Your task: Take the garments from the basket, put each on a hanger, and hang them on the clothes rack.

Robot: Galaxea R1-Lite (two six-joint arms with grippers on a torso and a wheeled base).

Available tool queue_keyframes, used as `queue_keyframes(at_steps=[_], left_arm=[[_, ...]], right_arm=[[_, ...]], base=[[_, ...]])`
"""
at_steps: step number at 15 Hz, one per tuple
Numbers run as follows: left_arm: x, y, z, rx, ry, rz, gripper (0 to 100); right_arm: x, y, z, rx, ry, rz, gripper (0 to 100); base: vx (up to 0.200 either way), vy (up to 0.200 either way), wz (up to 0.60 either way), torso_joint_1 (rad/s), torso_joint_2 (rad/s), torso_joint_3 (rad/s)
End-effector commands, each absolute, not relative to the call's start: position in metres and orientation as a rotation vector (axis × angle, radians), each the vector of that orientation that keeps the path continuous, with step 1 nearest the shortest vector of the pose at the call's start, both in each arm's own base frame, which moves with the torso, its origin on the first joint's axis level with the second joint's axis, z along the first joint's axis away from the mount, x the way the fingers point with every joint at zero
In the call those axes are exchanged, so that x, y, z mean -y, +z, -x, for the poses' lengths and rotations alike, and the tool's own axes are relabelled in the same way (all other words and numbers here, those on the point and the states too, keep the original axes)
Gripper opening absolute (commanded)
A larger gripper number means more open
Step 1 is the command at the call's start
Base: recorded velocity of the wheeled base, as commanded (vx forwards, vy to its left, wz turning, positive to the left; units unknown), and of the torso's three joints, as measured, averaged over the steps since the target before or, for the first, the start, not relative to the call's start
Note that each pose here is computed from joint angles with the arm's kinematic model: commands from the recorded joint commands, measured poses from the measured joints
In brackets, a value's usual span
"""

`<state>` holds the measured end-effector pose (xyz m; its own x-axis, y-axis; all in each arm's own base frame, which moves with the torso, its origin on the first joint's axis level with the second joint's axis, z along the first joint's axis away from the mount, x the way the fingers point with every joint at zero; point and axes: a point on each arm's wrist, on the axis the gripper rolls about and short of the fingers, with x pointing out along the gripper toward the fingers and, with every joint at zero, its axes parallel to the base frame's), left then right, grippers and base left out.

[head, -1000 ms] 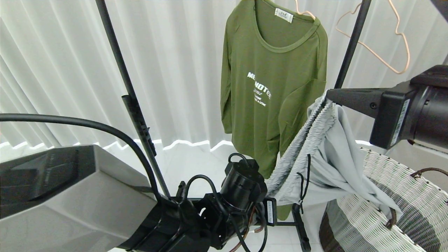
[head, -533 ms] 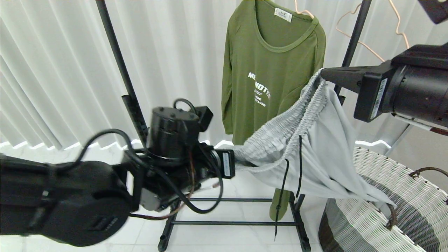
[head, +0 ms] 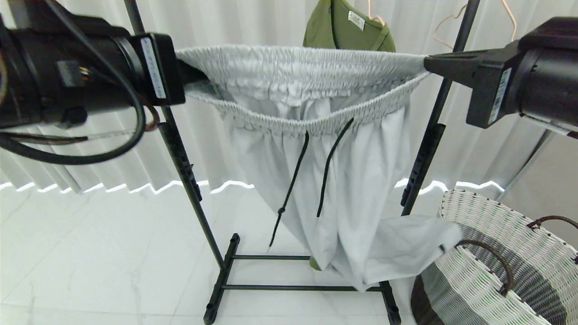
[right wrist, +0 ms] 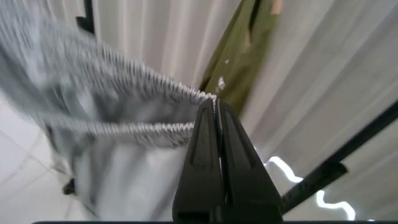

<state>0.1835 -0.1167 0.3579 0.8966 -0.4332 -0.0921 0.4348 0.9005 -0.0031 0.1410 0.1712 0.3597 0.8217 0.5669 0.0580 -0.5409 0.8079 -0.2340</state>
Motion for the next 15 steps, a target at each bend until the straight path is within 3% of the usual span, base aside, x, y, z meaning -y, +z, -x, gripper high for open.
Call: queue_keyframes(at_steps=[1,4,7,10,15], left_arm=[[0.109,0.369,-0.173,-0.037,-0.446,-0.065,0],[0.119,0.369,-0.163,0.001,-0.490,-0.169,0],[0.128,0.383,-0.150,0.057,-0.555,-0.165,0],[0.131,0.384,-0.147,0.056,-0.515,-0.167,0],[0.148,0.390,-0.148,0.073,-0.555,-0.161,0]], right_arm=[[-0.153,0.369,-0.127,0.151,0.570,0.212,0],[-0.140,0.375,-0.117,0.176,0.557,0.247,0],[-0.137,0.382,-0.115,0.211,0.550,0.277,0],[-0.133,0.388,-0.112,0.225,0.546,0.290,0],[-0.081,0.401,-0.066,0.150,0.609,0.346,0]], base=[[0.000,0.000,0.00,0.000,0.00,0.000],[0.000,0.000,0.00,0.000,0.00,0.000],[0.000,0.000,0.00,0.000,0.00,0.000],[0.000,0.000,0.00,0.000,0.00,0.000],[0.000,0.000,0.00,0.000,0.00,0.000]])
